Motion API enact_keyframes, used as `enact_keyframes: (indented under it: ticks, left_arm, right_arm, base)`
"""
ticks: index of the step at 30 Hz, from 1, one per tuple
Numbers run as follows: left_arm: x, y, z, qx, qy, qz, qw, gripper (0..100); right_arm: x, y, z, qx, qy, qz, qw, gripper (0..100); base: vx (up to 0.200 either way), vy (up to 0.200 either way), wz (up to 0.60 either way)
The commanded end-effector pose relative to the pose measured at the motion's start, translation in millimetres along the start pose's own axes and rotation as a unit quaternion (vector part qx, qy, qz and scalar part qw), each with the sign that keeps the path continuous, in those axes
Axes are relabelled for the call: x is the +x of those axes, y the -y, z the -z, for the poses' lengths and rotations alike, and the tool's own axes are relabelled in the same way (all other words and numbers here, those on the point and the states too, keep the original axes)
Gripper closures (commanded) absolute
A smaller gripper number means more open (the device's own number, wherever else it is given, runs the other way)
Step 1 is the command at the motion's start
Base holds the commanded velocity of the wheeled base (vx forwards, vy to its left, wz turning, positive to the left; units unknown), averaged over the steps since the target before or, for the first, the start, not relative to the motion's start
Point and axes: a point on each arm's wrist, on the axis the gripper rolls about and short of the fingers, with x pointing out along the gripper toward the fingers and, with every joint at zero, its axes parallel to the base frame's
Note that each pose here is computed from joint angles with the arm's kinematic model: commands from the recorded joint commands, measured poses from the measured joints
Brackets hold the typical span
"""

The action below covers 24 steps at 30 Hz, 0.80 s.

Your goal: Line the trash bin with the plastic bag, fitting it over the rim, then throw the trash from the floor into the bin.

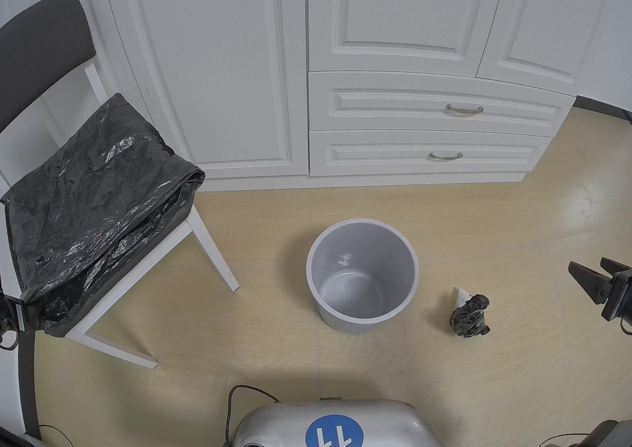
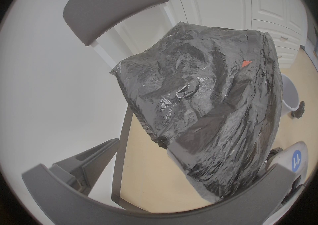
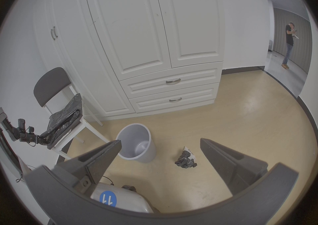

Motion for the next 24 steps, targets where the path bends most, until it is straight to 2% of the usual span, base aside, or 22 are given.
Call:
enact_keyframes:
  ticks: [1,17,18,24]
  left_arm:
    - [-5.3,-8.5,-0.1,-0.005,0.008,-0.019,0.9998,0]
    - [-5.8,-8.9,1.7,-0.006,0.008,-0.016,0.9998,0]
    - [-6.0,-8.7,1.4,-0.006,0.009,-0.016,0.9998,100]
    - [-5.8,-6.9,2.5,-0.004,0.007,-0.013,0.9999,100]
  right_arm:
    - [-0.4,-0.5,-0.1,0.000,0.001,-0.003,1.0000,0]
    - [-0.7,-2.5,1.1,-0.002,-0.002,-0.014,0.9999,0]
    - [-1.0,-2.7,1.1,-0.003,-0.001,-0.014,0.9999,0]
    - [-0.3,-2.5,2.3,-0.003,-0.005,-0.014,0.9999,0]
  base:
    - [0.000,0.000,0.00]
    - [0.000,0.000,0.00]
    - [0.000,0.000,0.00]
    - [0.000,0.000,0.00]
